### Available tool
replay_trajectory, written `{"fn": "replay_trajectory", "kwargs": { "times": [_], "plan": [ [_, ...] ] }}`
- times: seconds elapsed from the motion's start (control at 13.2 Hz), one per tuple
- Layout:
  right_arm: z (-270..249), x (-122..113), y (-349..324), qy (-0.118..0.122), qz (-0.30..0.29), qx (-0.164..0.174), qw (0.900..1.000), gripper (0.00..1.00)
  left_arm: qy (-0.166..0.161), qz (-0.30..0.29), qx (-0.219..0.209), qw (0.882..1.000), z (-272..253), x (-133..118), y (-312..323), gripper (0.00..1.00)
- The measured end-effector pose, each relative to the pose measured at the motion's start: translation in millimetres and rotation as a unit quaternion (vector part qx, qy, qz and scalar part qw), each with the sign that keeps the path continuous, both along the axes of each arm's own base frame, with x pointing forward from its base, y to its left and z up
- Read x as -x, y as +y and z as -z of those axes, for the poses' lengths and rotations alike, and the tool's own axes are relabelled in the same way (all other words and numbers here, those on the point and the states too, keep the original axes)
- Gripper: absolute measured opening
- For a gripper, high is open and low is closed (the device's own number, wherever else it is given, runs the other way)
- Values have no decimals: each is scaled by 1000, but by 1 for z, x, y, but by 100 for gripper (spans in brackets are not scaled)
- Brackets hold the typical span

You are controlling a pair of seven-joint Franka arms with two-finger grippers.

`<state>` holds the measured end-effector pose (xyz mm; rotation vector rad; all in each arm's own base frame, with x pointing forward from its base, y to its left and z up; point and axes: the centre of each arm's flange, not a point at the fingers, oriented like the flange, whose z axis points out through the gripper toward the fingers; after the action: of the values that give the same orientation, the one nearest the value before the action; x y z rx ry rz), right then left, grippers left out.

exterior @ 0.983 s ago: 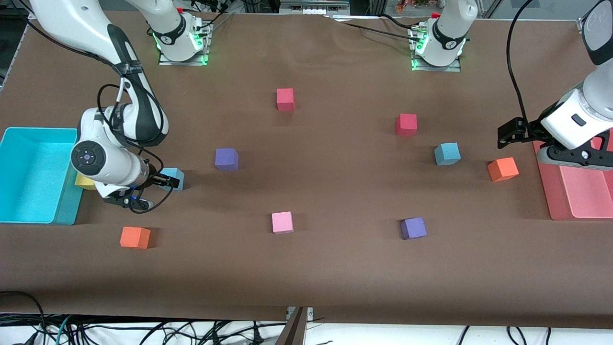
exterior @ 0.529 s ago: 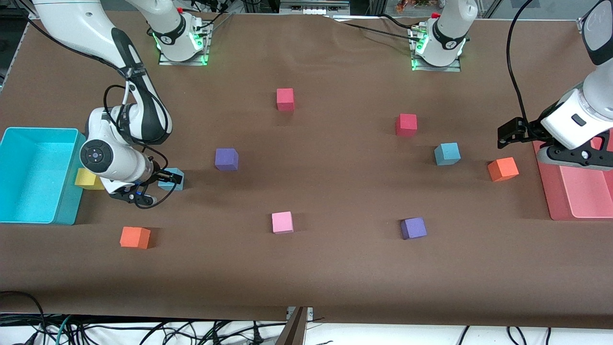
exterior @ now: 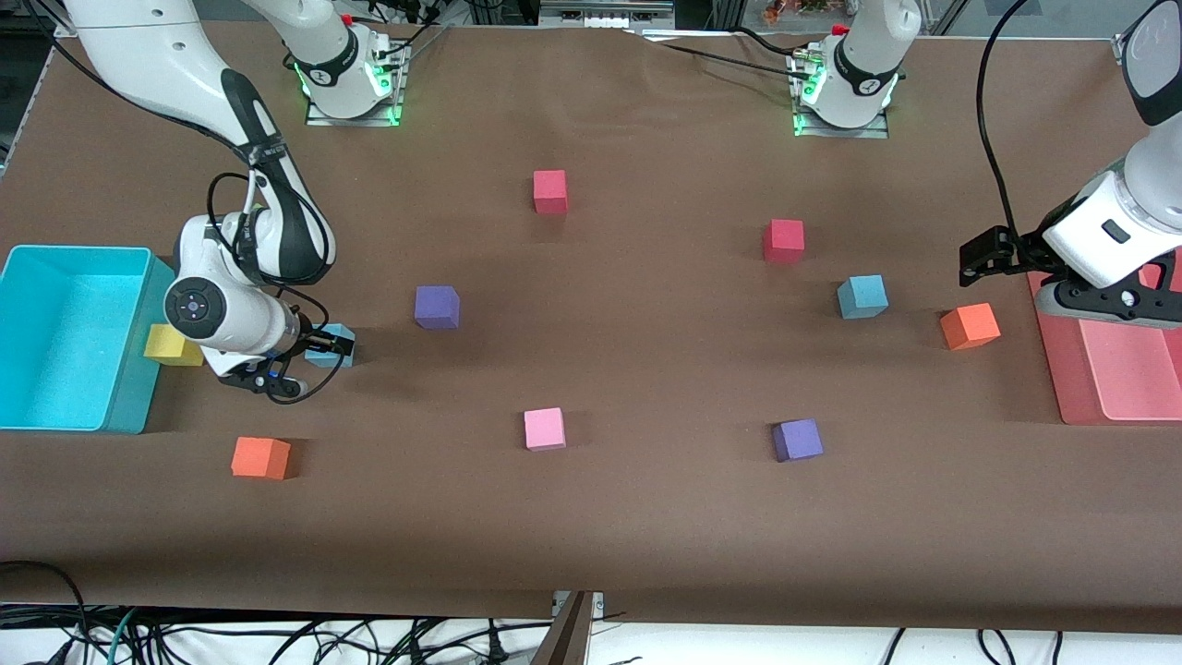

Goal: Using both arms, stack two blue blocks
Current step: 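Close the right gripper on the light blue cube and lift it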

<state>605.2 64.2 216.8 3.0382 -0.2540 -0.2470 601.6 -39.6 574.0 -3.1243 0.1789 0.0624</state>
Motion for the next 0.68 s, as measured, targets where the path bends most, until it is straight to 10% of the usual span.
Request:
{"fn": "replay_trajectory", "kwargs": {
  "times": [0.68],
  "plan": [
    [9,2,0,10,-42,-6,999,99,0,0,0,1000,0,0,0,100]
  ]
}}
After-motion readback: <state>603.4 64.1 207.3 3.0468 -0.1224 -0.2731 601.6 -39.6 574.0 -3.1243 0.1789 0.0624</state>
